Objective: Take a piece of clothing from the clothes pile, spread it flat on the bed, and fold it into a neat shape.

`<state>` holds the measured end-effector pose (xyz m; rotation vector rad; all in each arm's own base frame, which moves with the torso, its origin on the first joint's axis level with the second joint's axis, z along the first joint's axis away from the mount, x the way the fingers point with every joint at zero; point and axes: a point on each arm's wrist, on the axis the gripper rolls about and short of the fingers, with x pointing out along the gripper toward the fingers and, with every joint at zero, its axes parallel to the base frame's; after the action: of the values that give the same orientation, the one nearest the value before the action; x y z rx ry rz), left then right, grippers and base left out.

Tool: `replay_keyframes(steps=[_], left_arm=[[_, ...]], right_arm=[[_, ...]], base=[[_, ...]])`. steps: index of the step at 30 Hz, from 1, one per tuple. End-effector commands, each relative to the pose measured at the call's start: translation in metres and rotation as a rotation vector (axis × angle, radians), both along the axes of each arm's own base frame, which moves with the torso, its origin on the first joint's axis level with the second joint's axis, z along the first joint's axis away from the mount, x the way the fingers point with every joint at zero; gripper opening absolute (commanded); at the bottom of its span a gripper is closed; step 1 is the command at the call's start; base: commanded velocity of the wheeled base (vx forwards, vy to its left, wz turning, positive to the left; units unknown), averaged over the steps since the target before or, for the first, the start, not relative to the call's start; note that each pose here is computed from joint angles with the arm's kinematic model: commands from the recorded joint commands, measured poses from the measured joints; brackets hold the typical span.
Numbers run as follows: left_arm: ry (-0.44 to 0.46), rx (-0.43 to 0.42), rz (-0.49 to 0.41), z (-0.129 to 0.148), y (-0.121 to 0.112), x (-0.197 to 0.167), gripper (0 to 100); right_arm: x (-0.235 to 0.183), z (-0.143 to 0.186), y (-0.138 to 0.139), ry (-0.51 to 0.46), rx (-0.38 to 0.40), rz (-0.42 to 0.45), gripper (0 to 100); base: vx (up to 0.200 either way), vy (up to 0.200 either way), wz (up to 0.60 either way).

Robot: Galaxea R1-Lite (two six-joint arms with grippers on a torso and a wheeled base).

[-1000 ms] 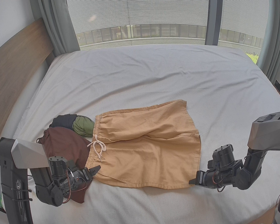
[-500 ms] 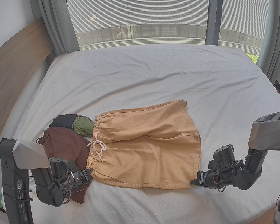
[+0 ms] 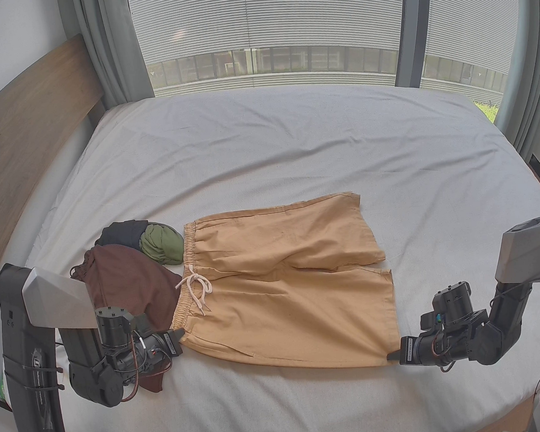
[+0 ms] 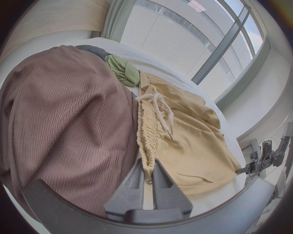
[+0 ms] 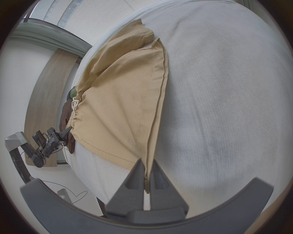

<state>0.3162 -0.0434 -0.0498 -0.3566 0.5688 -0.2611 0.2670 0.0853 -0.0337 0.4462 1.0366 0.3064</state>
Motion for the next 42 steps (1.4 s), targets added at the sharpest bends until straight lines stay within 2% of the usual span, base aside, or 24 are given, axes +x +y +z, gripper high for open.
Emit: replay_keyframes(steps=[1,6,11,18,33,34,35,36,42], left_arm=[[0.036,0.010,-0.015,0.003,-0.003,-0.016,0],[0.069,0.021,-0.021,0.007,-0.001,-0.034,0],[0.105,0.071,-0.043,0.002,0.004,-0.053,0],[0.137,0.104,-0.062,-0.007,0.005,-0.057,0],[0.152,0.105,-0.068,-0.007,0.005,-0.061,0],[0.150,0.104,-0.069,-0.007,0.005,-0.061,100],[0.152,0.103,-0.068,-0.007,0.005,-0.061,100],[0.149,0.102,-0.068,-0.007,0.004,-0.061,100],[0.144,0.095,-0.068,-0.007,0.003,-0.059,100]], right_arm=[[-0.008,-0.001,-0.009,0.017,-0.017,-0.008,0],[-0.014,0.001,-0.012,0.027,-0.022,-0.007,0],[-0.022,0.000,-0.014,0.043,-0.037,0.008,0],[-0.030,-0.002,-0.017,0.056,-0.059,0.033,0],[-0.031,-0.004,-0.016,0.040,-0.055,0.034,0],[-0.032,-0.005,-0.017,0.043,-0.056,0.034,0],[-0.032,-0.005,-0.017,0.044,-0.057,0.036,0],[-0.032,-0.005,-0.016,0.044,-0.057,0.036,100],[-0.030,-0.008,-0.016,0.018,-0.052,0.032,100]], base=[[0.000,0.000,0.00],[0.000,0.000,0.00],[0.000,0.000,0.00],[0.000,0.000,0.00],[0.000,0.000,0.00],[0.000,0.000,0.00],[0.000,0.000,0.00],[0.000,0.000,0.00],[0.000,0.000,0.00]])
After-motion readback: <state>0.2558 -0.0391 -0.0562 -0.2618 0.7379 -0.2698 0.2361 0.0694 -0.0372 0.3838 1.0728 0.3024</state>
